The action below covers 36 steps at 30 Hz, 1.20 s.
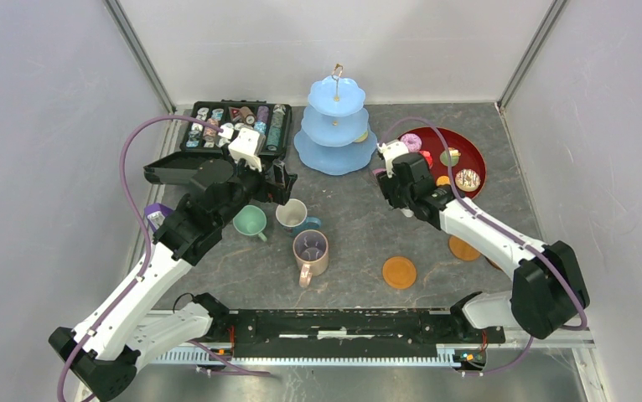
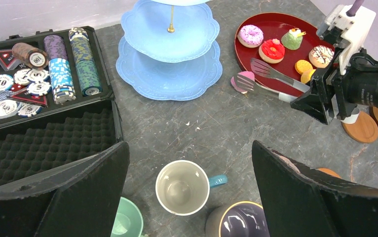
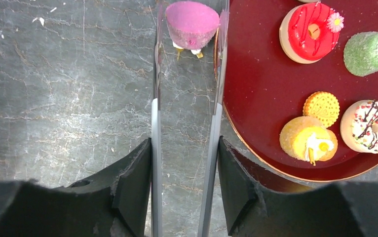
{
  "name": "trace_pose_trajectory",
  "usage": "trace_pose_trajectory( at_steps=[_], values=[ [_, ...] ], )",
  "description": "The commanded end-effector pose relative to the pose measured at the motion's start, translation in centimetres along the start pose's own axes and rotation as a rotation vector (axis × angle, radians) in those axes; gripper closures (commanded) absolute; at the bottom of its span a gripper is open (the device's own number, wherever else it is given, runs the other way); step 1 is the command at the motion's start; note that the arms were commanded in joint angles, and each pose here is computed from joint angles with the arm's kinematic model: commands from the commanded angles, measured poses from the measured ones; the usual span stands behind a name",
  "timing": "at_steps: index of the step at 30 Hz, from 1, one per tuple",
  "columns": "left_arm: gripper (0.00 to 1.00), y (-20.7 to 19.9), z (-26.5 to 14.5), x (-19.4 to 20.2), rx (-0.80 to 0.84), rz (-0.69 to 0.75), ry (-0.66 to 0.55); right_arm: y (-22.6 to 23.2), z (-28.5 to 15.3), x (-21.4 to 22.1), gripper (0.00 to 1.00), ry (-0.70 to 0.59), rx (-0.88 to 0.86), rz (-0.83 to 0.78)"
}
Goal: Serve the afternoon tea
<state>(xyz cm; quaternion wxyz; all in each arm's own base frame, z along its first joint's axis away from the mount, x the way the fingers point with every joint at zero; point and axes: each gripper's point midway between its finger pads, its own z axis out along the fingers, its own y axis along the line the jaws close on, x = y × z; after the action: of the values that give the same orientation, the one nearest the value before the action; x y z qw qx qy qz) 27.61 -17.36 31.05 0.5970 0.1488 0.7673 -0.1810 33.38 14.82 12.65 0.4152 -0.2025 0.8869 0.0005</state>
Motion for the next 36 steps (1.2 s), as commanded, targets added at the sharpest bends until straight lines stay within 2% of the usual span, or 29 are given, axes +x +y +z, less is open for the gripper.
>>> trace_pose_trajectory(
  at_steps=[1, 8, 20, 23, 27, 29, 36],
  values=[
    [0.01, -0.5, 0.0, -1.2, 0.018, -0.007, -0.043, -0.3, -0.4, -1.0, 0.45, -0.053, 0.013, 0.000],
    [0.01, -0.5, 0.1, -1.1, 0.018, -0.007, -0.040, -0.2, 0.1, -0.8, 0.43, -0.057, 0.011, -0.002],
    [0.01, -0.4, 0.2, -1.1, 0.015, -0.005, -0.037, -0.3, 1.4, -1.4, 0.45, -0.052, 0.039, -0.002],
    [0.01, -0.4, 0.2, -1.1, 0.014, -0.005, -0.038, -0.5, 1.4, -1.6, 0.50, -0.055, 0.054, -0.001],
    [0.01, -0.4, 0.2, -1.0, 0.013, -0.005, -0.036, -0.7, 1.0, -2.3, 0.66, -0.077, 0.067, 0.003],
    [0.01, -0.4, 0.2, -1.0, 0.013, -0.005, -0.036, -0.7, 0.4, -3.0, 0.71, -0.105, 0.064, 0.009],
    [0.01, -0.4, 0.2, -1.0, 0.016, -0.005, -0.035, -0.9, -1.0, -4.5, 0.78, -0.152, 0.063, 0.023]
  ],
)
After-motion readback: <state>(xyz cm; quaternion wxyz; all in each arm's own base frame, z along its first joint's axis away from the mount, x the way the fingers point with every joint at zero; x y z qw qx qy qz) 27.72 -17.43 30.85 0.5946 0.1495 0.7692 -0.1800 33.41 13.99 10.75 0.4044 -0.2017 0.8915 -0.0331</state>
